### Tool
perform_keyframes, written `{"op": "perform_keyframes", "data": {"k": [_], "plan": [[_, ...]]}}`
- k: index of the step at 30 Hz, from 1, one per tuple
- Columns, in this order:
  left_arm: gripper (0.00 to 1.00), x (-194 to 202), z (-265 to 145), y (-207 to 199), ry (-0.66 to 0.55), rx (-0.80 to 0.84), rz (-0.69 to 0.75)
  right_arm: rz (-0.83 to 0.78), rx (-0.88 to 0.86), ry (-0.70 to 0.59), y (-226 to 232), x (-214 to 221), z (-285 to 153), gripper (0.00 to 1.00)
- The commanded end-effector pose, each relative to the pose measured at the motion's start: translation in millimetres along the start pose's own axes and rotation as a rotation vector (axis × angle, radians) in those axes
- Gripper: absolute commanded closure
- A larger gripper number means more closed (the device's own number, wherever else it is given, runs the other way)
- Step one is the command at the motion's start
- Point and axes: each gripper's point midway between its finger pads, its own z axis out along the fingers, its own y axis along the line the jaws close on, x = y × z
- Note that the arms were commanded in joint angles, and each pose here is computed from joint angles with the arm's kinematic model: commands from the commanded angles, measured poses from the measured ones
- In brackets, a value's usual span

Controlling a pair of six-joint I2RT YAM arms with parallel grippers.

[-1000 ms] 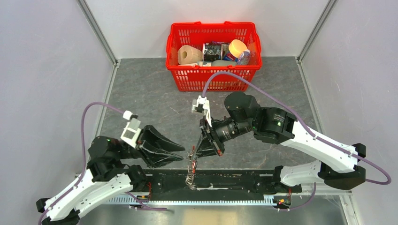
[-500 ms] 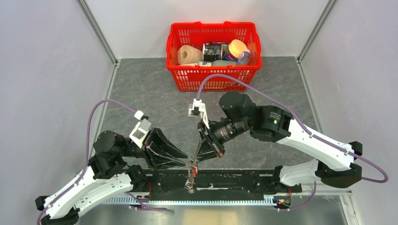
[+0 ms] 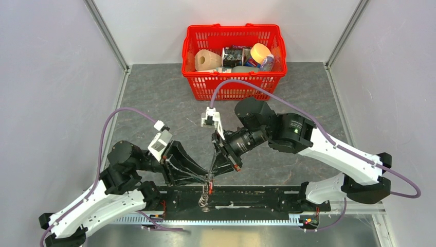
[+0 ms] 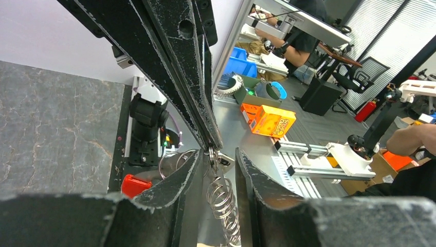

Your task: Put the keys on the keyring

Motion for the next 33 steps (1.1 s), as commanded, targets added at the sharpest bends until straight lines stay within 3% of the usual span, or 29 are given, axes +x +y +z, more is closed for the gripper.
{"op": "perform_keyframes", "data": {"k": [1,17,21,29,33], "plan": [[0.65,-8.9,-0.8,-12.8,-0.002,0.040,0.002,-0.070,-0.047,-0.037,16.8,-15.3,-5.2,1.00],[0.85,-6.5,1.6,-10.8,0.015,0.045,-0.010,-0.077,-0.044,-0.024,13.8,-12.8,-1.8,1.00],[0.98,-5.7,2.3,-9.8,0.018,0.045,-0.014,-0.086,-0.039,-0.016,12.7,-10.6,-1.0,1.00],[0.98,-7.6,-1.3,-6.0,-0.017,0.010,0.014,-0.120,0.005,-0.019,5.9,-9.1,-2.4,1.00],[0.98,-13.3,-4.9,-5.1,-0.060,-0.017,0.041,-0.134,0.015,-0.046,8.1,-12.9,-6.5,0.80]]}}
